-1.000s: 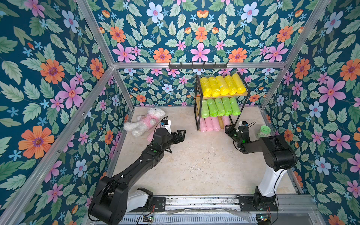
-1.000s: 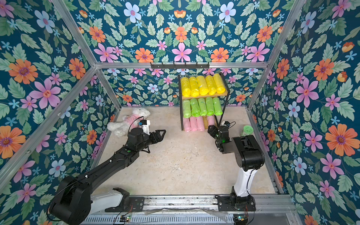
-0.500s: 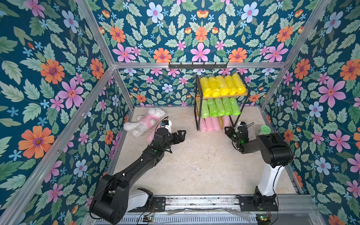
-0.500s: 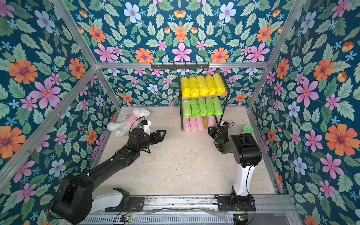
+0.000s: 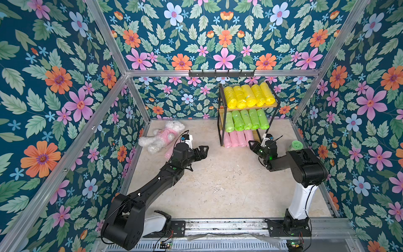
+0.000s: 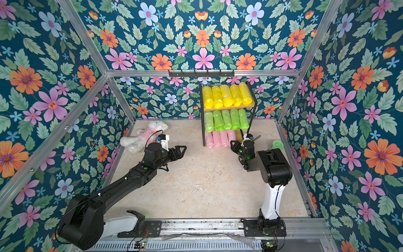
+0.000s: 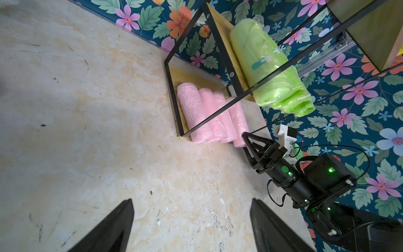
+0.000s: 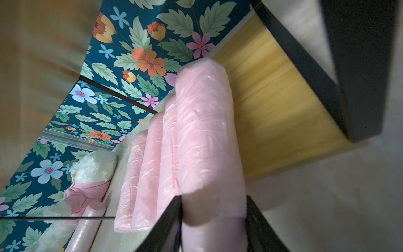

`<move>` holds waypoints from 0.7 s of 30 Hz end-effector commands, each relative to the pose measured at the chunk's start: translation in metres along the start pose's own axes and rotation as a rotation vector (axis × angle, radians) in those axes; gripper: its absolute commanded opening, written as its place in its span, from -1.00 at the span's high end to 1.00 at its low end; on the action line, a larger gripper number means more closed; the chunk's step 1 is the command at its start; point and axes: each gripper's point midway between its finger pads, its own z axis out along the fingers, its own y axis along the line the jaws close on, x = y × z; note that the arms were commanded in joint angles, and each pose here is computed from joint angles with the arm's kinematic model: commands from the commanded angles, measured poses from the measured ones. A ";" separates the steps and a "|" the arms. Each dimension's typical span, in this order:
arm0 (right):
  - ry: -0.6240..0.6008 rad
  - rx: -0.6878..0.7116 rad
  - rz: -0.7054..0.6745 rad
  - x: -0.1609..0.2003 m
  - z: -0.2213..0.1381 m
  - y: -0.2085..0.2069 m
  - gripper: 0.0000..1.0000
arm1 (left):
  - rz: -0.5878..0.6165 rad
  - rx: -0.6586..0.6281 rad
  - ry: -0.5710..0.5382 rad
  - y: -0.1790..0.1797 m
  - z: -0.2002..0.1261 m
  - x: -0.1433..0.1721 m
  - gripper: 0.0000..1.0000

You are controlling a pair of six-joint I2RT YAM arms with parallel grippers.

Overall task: Sort the rolls of trash bags by color and place them on the shelf
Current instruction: Place the roll of trash bags on the shelf.

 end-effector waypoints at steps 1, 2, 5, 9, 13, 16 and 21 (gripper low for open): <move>-0.025 0.022 -0.039 -0.008 0.001 0.000 -0.03 | 0.010 0.018 -0.018 -0.005 0.000 -0.006 -0.78; -0.027 0.034 -0.042 -0.009 0.001 -0.001 -0.06 | 0.012 0.017 -0.018 -0.005 0.000 -0.005 -0.78; -0.033 0.056 -0.038 -0.014 0.000 -0.005 -0.13 | 0.015 0.012 -0.018 -0.004 0.000 -0.005 -0.78; -0.045 0.070 -0.027 -0.018 -0.007 -0.008 -0.28 | 0.029 -0.007 -0.017 0.001 0.000 -0.004 -0.78; -0.061 0.050 -0.025 -0.020 -0.022 -0.002 -0.43 | 0.047 -0.042 -0.015 0.008 -0.001 -0.003 -0.78; -0.060 0.041 -0.022 -0.016 -0.034 0.001 -0.50 | 0.056 -0.055 -0.015 0.011 -0.002 -0.002 -0.79; -0.049 0.035 -0.007 -0.006 -0.049 0.000 -0.51 | 0.055 -0.055 -0.009 0.012 -0.001 -0.001 -0.79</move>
